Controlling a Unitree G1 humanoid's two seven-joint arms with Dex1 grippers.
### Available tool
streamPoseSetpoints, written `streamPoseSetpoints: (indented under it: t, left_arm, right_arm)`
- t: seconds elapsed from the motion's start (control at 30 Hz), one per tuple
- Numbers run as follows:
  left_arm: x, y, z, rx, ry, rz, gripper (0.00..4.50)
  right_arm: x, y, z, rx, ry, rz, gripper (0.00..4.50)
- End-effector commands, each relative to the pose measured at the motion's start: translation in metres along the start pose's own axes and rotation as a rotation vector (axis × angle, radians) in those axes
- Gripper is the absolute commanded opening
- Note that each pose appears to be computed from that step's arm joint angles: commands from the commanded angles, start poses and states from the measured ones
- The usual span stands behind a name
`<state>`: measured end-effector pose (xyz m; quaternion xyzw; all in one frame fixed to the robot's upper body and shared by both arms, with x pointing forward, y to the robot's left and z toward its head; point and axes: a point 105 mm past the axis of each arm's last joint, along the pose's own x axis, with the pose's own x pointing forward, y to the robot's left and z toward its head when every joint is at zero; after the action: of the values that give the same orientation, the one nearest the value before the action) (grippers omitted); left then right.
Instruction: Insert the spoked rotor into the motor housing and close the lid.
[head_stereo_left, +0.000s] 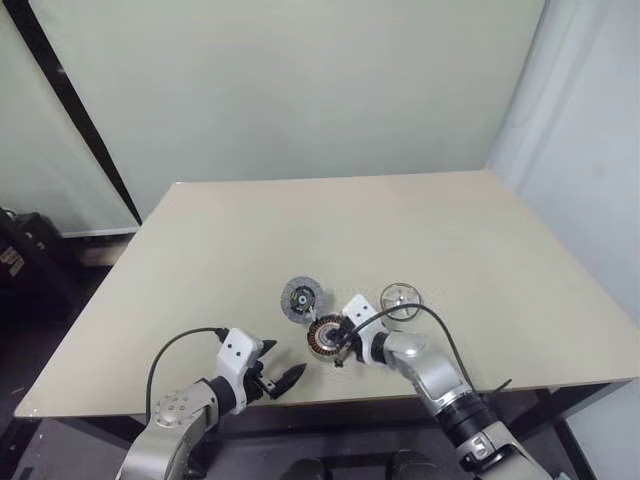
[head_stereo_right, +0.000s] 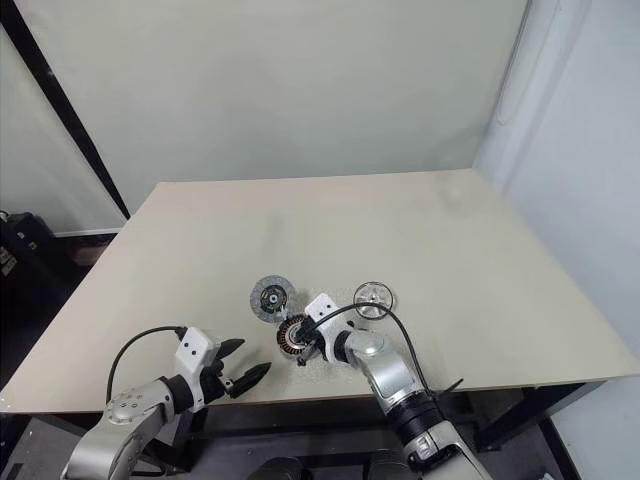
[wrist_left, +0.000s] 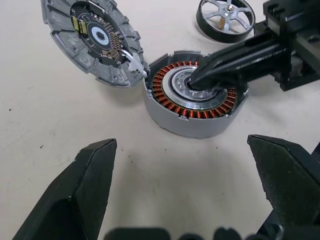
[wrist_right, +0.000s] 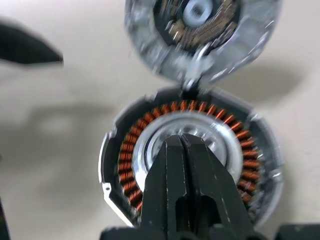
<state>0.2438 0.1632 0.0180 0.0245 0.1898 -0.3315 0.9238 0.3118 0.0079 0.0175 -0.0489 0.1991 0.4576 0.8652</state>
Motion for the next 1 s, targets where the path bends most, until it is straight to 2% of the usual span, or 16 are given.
streamPoseSetpoints:
  t: [0.03, 0.17, 0.37, 0.63, 0.83, 1.0]
  left_arm:
    - [0.003, -0.003, 0.018, 0.044, -0.051, -0.023, 4.50]
    - [0.006, -0.005, 0.020, 0.046, -0.059, -0.034, 4.50]
    - [0.008, -0.006, 0.021, 0.050, -0.064, -0.044, 4.50]
    - [0.010, -0.006, 0.023, 0.057, -0.073, -0.053, 4.50]
    - [0.013, -0.006, 0.025, 0.063, -0.077, -0.063, 4.50]
    - [0.013, -0.005, 0.026, 0.069, -0.078, -0.068, 4.50]
  right_arm:
    - [-0.014, -0.001, 0.048, 0.008, -0.158, 0.005, 0.94]
    - [-0.034, -0.023, 0.063, 0.034, -0.216, -0.101, 2.31]
    - [-0.063, -0.061, 0.055, 0.108, -0.217, -0.257, 4.38]
    - [-0.097, -0.117, 0.025, 0.383, -0.216, -0.565, 4.44]
    - [-0.095, -0.125, 0.005, 0.568, -0.210, -0.577, 4.44]
    - [-0.085, -0.125, -0.001, 0.729, -0.242, -0.520, 4.44]
